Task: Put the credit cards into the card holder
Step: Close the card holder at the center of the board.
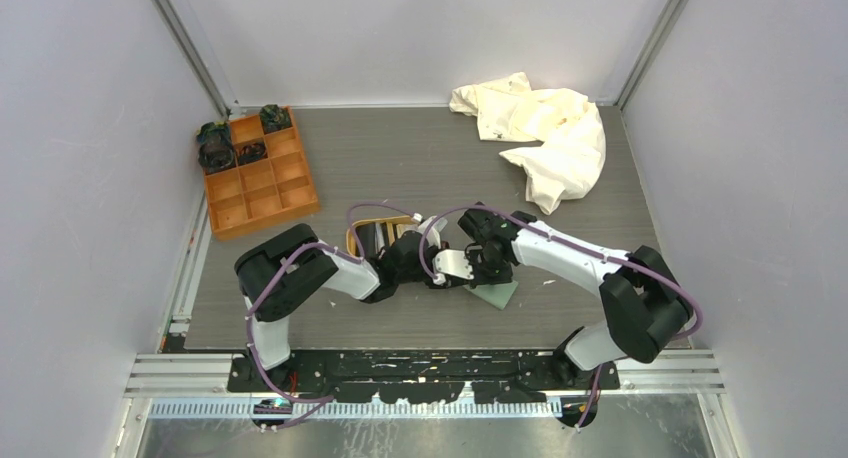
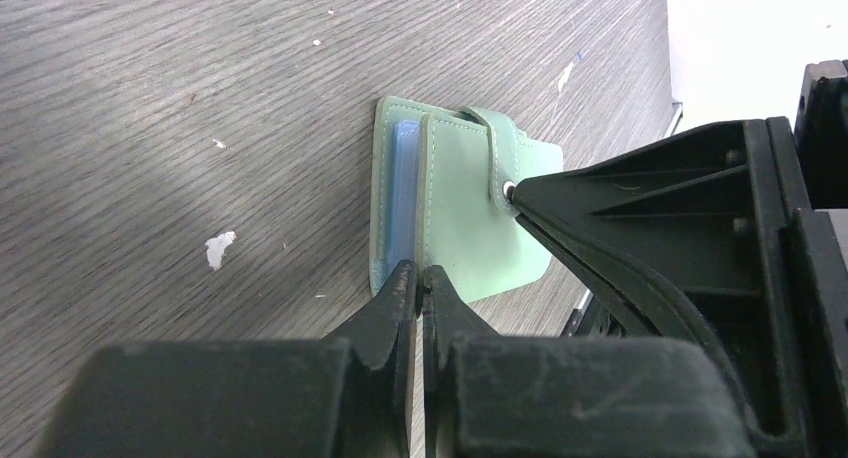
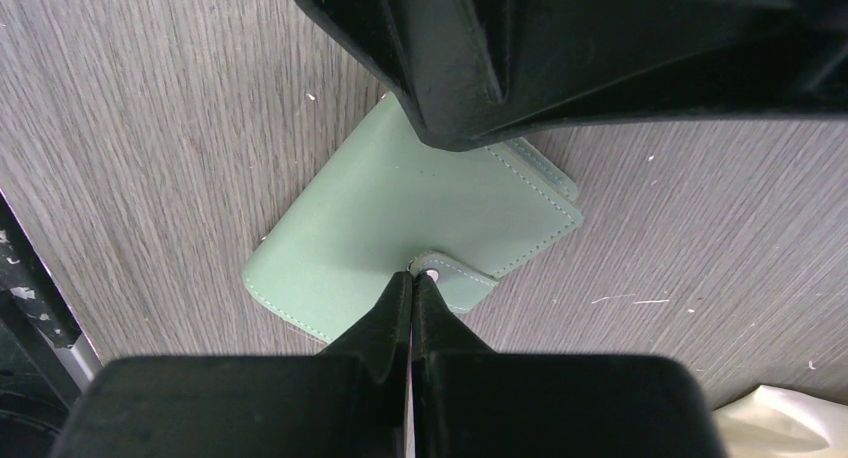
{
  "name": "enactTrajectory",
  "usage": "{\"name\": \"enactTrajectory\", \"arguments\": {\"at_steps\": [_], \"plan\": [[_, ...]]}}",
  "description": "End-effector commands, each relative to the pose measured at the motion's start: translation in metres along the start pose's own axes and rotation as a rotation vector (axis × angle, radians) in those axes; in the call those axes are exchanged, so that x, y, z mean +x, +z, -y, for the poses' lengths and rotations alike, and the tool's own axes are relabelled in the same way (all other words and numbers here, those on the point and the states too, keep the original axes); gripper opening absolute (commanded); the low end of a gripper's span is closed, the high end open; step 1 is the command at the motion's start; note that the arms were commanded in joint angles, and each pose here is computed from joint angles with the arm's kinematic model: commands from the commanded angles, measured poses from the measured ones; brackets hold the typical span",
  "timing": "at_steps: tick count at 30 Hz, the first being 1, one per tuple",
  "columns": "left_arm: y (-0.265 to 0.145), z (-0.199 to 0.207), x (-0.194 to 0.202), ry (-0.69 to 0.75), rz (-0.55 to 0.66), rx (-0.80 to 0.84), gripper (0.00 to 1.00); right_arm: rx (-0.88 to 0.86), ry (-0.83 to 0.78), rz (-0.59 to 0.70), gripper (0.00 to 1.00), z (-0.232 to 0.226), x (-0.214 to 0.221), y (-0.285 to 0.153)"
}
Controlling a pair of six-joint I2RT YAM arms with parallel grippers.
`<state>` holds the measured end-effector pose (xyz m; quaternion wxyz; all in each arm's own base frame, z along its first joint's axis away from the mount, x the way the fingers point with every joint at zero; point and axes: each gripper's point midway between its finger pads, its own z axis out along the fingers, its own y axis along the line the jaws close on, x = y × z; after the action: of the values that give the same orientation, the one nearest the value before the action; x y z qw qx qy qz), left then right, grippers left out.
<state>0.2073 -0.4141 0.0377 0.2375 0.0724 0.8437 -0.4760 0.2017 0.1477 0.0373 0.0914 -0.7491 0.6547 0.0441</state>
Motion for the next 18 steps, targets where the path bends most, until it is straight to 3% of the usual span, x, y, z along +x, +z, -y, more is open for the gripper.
{"name": "enactTrajectory", "arguments": {"at_steps": [1,16,18], "plan": [[-0.004,0.016,-0.004,0.019,0.019,0.056,0.02,-0.209,0.014,-0.052,0.01,-0.052,0.015,0.023],[-0.006,0.016,-0.003,-0.012,0.042,0.098,0.06,-0.212,0.011,-0.096,0.01,-0.063,0.031,0.029],[-0.007,0.018,-0.004,-0.010,0.046,0.103,0.08,-0.156,0.066,-0.058,0.11,-0.051,0.020,0.026]]}}
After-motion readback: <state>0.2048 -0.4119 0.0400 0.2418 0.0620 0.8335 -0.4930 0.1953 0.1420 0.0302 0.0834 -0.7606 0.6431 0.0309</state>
